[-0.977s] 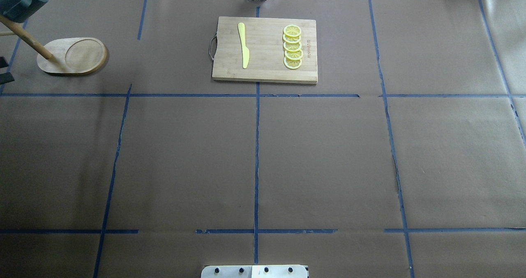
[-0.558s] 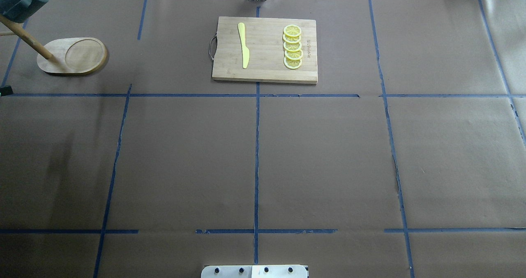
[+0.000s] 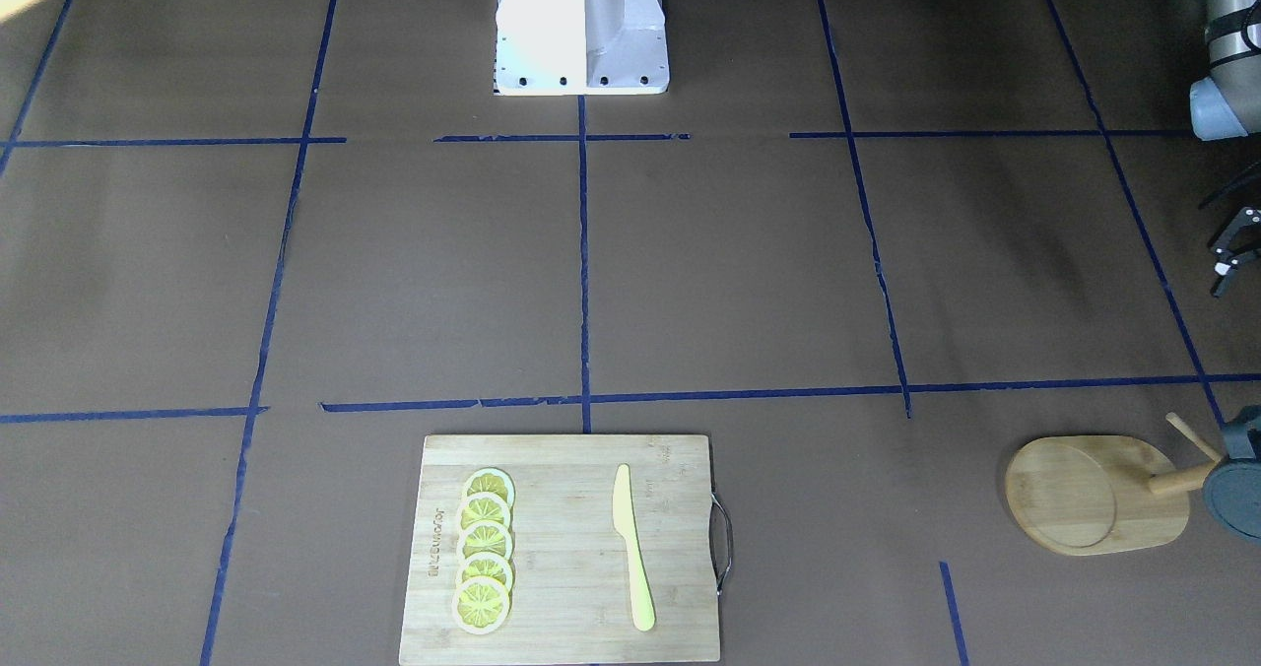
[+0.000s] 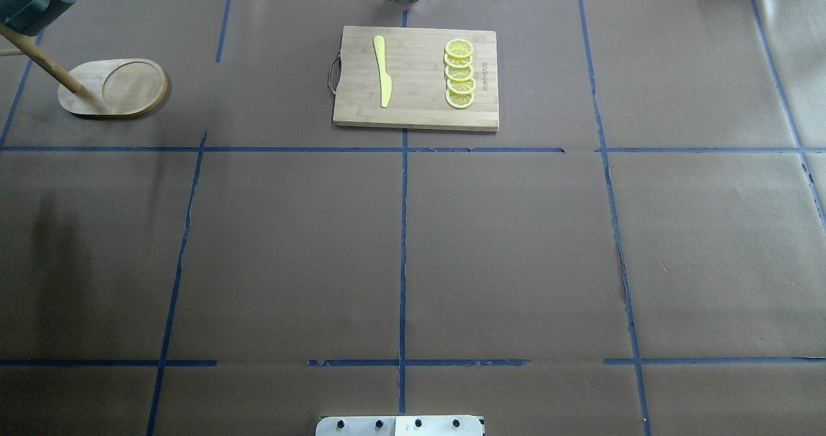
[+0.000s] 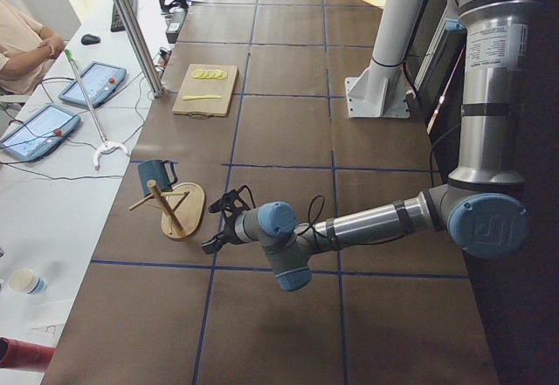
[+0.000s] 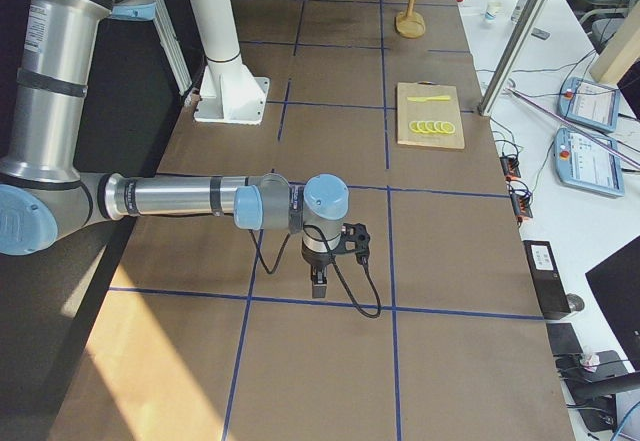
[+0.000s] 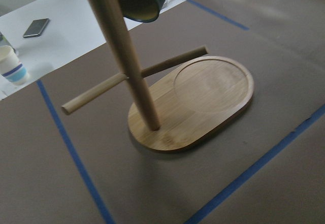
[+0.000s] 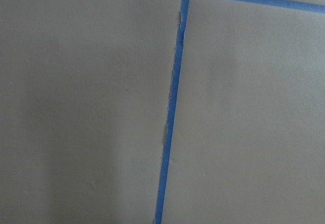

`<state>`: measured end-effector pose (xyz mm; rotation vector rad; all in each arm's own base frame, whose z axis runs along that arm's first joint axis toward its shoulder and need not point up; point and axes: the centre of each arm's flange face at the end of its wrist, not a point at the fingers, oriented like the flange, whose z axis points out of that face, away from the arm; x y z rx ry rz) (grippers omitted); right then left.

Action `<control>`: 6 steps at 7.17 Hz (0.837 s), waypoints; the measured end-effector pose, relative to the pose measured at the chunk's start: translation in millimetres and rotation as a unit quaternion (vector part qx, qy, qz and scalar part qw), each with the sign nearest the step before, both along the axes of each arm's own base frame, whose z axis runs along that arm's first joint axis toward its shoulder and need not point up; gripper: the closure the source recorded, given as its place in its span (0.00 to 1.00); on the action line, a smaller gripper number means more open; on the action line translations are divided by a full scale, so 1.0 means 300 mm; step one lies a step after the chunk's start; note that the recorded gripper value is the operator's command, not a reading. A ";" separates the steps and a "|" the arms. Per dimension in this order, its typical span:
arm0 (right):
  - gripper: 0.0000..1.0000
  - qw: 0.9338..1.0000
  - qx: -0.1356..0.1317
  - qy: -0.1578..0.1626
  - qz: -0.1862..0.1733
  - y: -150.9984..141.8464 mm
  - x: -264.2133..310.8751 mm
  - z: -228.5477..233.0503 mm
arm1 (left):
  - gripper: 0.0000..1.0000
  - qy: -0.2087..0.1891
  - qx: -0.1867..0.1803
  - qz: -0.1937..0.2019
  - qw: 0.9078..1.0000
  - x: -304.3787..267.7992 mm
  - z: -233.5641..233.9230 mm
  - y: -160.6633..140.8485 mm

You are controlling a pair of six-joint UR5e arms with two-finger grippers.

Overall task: Hang cup on storage rack
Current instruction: 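Open the left gripper and back it away from the hung mug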

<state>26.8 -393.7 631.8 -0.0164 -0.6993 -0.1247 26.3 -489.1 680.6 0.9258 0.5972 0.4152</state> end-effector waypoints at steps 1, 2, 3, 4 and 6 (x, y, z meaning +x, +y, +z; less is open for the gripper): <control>0.00 1.000 0.000 0.000 0.000 0.000 -0.001 -0.001 | 0.00 -0.084 0.001 0.003 0.996 -0.108 -0.030 -0.050; 0.00 1.000 0.001 0.000 0.000 -0.001 -0.001 -0.002 | 0.00 -0.169 0.000 0.001 0.986 -0.200 -0.072 -0.085; 0.00 1.000 0.001 0.000 0.000 -0.001 -0.001 -0.003 | 0.00 -0.255 -0.012 0.006 0.967 -0.269 -0.101 -0.103; 0.00 1.000 0.001 0.000 0.000 -0.001 -0.001 -0.003 | 0.00 -0.306 -0.046 0.018 0.951 -0.314 -0.091 -0.102; 0.00 1.000 0.000 0.000 0.000 0.000 -0.001 0.000 | 0.00 -0.291 -0.195 0.006 0.937 -0.436 -0.028 -0.063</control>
